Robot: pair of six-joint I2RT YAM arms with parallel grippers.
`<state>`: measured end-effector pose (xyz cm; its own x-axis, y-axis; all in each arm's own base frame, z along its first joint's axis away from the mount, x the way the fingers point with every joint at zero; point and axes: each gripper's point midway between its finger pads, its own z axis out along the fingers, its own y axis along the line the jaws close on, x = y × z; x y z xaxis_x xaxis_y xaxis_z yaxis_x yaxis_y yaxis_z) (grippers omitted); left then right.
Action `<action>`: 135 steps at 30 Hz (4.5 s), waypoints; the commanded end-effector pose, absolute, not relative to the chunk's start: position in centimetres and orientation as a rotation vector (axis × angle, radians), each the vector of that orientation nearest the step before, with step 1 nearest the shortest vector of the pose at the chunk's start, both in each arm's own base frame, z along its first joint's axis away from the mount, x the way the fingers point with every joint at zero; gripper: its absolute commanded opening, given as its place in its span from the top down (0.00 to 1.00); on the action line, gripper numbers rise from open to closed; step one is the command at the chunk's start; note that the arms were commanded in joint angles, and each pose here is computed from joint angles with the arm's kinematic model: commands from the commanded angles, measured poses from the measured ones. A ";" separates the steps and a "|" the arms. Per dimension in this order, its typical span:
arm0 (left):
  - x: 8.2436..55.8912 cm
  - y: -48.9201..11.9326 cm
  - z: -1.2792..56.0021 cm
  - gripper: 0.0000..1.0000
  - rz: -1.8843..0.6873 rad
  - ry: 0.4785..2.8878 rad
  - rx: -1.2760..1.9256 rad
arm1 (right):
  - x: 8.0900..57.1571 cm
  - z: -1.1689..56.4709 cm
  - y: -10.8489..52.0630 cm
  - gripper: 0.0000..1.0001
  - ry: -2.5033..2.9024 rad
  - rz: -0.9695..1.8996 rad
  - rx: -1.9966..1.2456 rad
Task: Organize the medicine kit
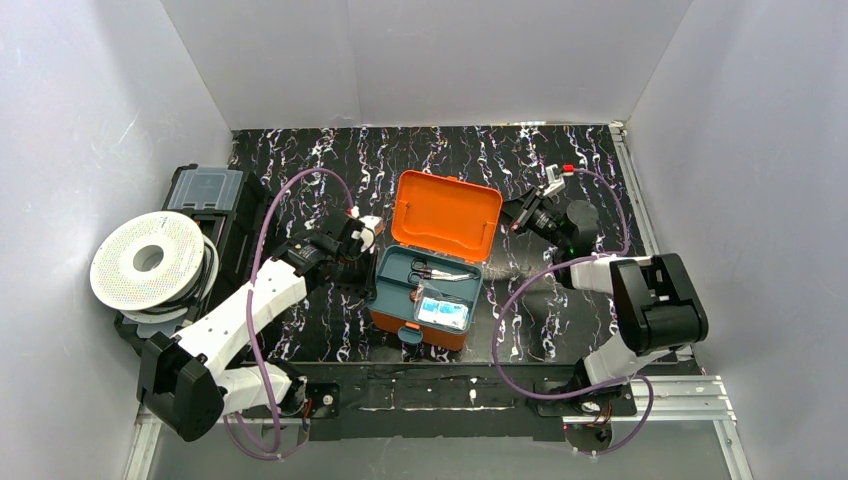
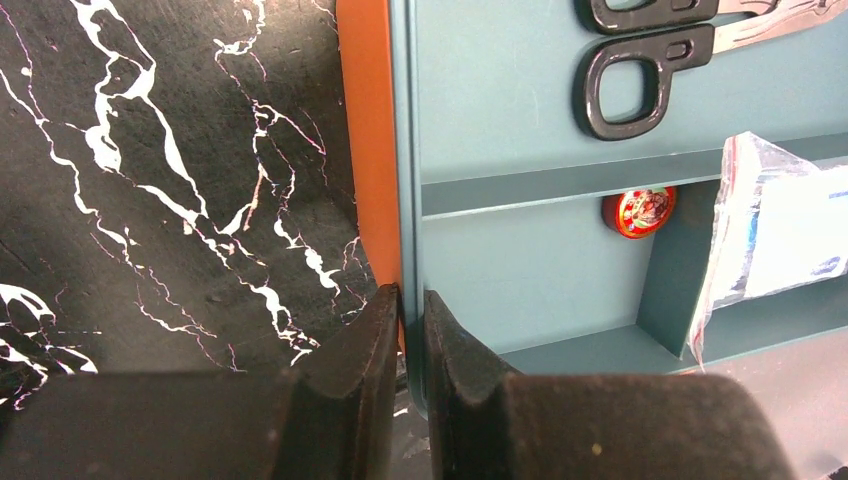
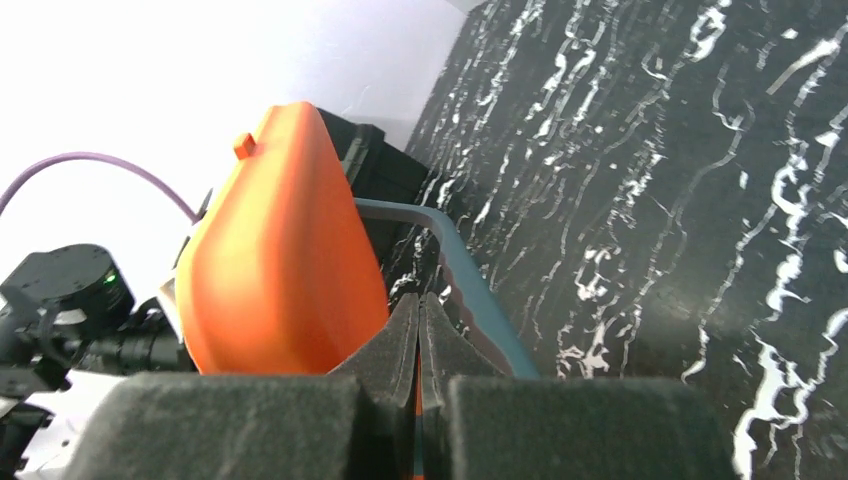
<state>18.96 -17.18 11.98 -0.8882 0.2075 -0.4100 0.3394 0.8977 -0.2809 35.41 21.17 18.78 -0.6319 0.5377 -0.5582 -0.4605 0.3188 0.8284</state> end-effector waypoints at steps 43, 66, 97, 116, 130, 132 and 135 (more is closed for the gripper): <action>19.9 -17.1 18.6 0.46 -0.697 2.336 -0.025 | 21.8 25.1 25.2 0.99 1.645 1.372 -0.465; 12.9 -13.7 17.4 0.44 -0.731 2.424 -0.061 | 16.8 24.2 24.4 0.95 1.809 1.284 -0.486; 24.1 -21.1 26.3 0.09 -0.713 2.294 0.287 | 5.5 17.6 26.9 0.54 2.131 1.334 -0.843; 33.0 -27.1 21.4 0.02 -0.701 2.397 0.394 | 7.8 12.6 27.6 0.47 2.246 1.085 -0.523; 32.6 -26.3 16.4 0.02 -0.679 2.591 0.418 | 12.1 12.2 26.7 0.45 2.243 0.887 -0.212; 32.1 -25.8 16.0 0.02 -0.675 2.609 0.411 | 12.6 12.5 26.9 0.44 2.226 0.869 -0.199; 31.3 -24.9 15.6 0.02 -0.668 2.629 0.394 | 13.5 12.8 26.8 0.40 2.208 0.821 -0.178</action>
<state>33.18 -26.35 15.40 -0.8674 0.1608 -0.4708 0.3670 0.8457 -0.3874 10.91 25.90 9.67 -0.7685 0.0078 -0.6398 -0.4022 0.7717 0.4926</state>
